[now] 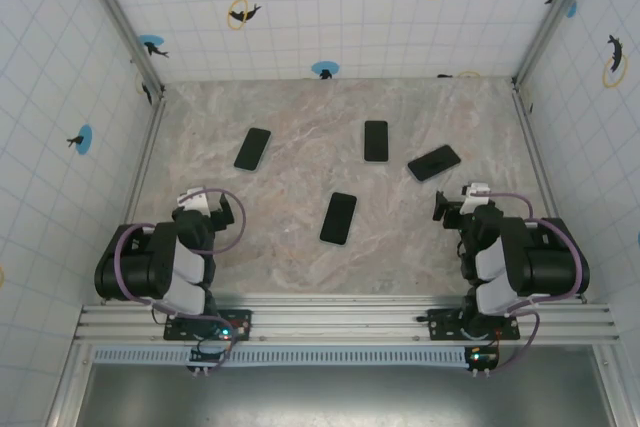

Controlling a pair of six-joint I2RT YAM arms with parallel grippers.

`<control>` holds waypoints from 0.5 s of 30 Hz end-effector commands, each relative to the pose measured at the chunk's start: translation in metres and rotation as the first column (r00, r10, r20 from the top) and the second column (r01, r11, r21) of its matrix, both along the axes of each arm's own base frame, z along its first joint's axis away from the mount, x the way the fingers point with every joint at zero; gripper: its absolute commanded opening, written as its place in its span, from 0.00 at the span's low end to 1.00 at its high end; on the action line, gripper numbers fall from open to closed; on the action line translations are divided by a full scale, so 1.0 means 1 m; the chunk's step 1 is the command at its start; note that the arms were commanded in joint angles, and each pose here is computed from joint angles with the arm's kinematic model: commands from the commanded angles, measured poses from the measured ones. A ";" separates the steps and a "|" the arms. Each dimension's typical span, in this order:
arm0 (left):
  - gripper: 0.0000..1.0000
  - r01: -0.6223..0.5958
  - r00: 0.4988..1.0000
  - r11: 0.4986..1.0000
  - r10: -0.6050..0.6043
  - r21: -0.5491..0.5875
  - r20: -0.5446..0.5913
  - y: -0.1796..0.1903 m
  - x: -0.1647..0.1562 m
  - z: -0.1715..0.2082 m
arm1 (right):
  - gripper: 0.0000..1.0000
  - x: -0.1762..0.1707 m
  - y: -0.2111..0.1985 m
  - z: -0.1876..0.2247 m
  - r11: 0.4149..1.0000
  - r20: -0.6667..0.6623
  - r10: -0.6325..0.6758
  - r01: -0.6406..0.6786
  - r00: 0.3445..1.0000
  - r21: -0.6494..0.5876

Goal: Take the phone out of the phone case

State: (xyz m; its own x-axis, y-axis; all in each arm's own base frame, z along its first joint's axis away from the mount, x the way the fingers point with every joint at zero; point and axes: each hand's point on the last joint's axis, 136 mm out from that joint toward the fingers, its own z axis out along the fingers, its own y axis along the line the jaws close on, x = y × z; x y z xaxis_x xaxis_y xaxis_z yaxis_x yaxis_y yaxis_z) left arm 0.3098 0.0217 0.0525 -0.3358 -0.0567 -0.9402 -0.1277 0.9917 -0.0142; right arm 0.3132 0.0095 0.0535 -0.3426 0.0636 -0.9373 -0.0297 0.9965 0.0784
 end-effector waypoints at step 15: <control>0.98 0.010 0.999 1.000 -0.010 -0.015 0.031 -0.002 0.002 0.006 | 0.99 -0.003 -0.004 -0.001 1.000 0.003 -0.031 0.031 1.000 -0.004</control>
State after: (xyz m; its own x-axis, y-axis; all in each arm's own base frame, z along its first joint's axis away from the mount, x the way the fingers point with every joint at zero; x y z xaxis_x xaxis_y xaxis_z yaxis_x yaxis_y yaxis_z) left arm 0.3098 0.0216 0.0525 -0.3358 -0.0567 -0.9402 -0.1274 0.9918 -0.0143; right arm 0.3132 0.0061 0.0531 -0.3425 0.0703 -0.9369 -0.0084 0.9969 0.0779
